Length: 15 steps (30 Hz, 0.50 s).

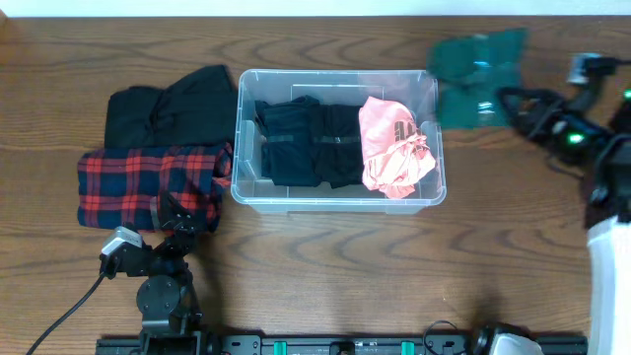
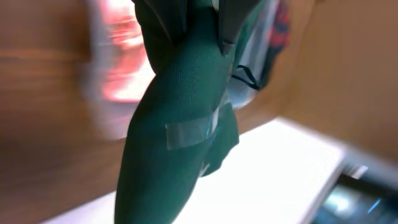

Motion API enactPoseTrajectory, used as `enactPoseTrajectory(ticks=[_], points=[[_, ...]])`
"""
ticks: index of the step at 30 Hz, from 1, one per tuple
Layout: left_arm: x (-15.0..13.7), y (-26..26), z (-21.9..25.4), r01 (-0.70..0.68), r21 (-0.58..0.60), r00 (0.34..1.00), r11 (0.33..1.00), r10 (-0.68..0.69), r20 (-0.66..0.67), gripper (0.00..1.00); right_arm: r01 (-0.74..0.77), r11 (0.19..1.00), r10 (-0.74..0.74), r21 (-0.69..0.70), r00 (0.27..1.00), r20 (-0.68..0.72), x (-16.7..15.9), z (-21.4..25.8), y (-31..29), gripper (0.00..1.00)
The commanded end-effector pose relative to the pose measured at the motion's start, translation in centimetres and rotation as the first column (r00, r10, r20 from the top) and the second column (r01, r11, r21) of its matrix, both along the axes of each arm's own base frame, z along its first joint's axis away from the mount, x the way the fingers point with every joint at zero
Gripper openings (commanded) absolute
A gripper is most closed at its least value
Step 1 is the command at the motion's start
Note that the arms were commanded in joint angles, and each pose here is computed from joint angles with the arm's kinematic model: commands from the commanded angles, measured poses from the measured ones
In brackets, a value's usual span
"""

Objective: Pack container
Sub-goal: 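Carry the green cloth into the bin's left side and release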

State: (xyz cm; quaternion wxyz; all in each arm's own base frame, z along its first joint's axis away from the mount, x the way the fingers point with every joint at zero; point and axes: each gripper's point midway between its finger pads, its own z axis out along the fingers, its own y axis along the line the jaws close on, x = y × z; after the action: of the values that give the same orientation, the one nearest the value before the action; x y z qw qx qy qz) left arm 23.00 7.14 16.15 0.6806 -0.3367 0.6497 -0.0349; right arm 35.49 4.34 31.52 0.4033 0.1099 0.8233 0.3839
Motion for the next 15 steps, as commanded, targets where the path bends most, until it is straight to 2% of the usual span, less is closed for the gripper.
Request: enactPoseTrajectory(ticks=[1,11,15], points=[[-0.1,0.2,-1.6,-0.009,0.006,0.999,1.0,0.009,-0.05,0.98,-0.139,0.988,0.142,0.067,0.989,-0.033,-1.0,0.4,6.5,0.01],[-0.1,0.2,-1.6,-0.009,0.006,0.999,1.0,0.009,-0.05,0.98,-0.21,0.97,0.229,0.123,0.957,-0.18,0.9,-6.0,21.9,0.01],[-0.1,0.2,-1.6,-0.009,0.006,0.999,1.0,0.009,-0.05,0.98,-0.18,0.972,0.214,0.15,0.94,-0.264,2.1,-10.5,25.8,0.01]])
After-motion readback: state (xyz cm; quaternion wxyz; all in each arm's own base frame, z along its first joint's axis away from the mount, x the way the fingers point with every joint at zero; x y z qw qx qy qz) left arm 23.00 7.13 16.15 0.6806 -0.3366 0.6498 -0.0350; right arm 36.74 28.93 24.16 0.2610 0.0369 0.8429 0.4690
